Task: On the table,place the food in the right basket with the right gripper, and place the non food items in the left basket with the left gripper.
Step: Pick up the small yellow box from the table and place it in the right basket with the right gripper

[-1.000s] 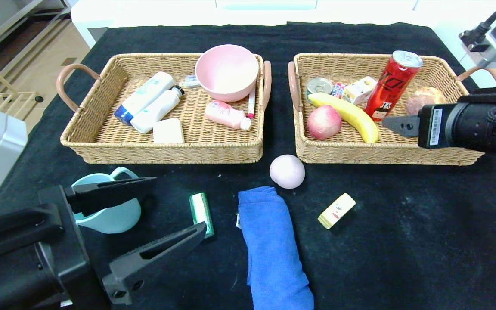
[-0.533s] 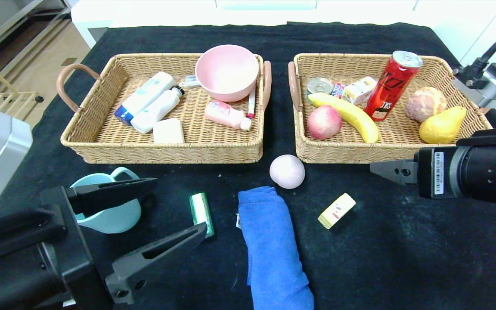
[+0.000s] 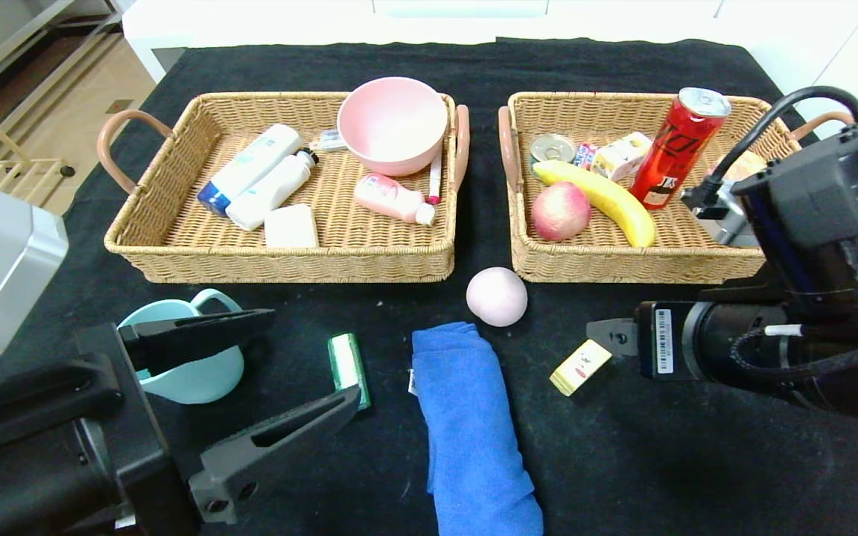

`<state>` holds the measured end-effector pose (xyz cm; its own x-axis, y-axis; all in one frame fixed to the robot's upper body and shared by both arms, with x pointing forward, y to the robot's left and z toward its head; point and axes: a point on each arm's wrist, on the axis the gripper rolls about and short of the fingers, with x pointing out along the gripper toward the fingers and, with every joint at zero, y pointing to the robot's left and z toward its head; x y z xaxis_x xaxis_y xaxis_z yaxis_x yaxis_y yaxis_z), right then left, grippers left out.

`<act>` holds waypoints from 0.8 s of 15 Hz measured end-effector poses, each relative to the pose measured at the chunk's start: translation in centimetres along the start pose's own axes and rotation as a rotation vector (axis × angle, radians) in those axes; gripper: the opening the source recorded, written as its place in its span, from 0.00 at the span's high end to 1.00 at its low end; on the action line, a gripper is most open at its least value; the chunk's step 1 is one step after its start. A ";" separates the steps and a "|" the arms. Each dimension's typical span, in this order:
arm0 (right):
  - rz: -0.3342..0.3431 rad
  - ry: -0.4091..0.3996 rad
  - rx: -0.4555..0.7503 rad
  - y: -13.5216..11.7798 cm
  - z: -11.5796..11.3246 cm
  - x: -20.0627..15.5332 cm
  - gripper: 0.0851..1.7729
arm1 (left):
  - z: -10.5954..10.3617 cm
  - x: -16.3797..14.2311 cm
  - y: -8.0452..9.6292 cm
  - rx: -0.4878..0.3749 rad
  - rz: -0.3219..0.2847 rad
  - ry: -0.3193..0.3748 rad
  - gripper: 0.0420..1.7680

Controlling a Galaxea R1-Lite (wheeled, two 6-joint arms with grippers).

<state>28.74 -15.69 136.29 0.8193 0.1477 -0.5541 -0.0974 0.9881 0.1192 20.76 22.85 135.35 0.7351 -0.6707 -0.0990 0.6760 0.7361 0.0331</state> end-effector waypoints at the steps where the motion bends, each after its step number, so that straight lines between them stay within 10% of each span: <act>1: 0.000 0.009 -0.009 0.4 -0.2 0.4 0.04 | 0.0 0.0 0.0 0.000 0.000 -0.001 0.03; 12: -0.036 0.067 -0.025 2.8 -1.7 3.6 0.04 | -0.1 0.2 0.0 0.000 -0.002 0.010 0.03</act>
<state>30.44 -12.29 133.18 0.7831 0.1139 -0.6114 -0.0836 0.9934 0.0779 20.87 22.73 135.19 0.7333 -0.6711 -0.1091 0.6774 0.7349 0.0326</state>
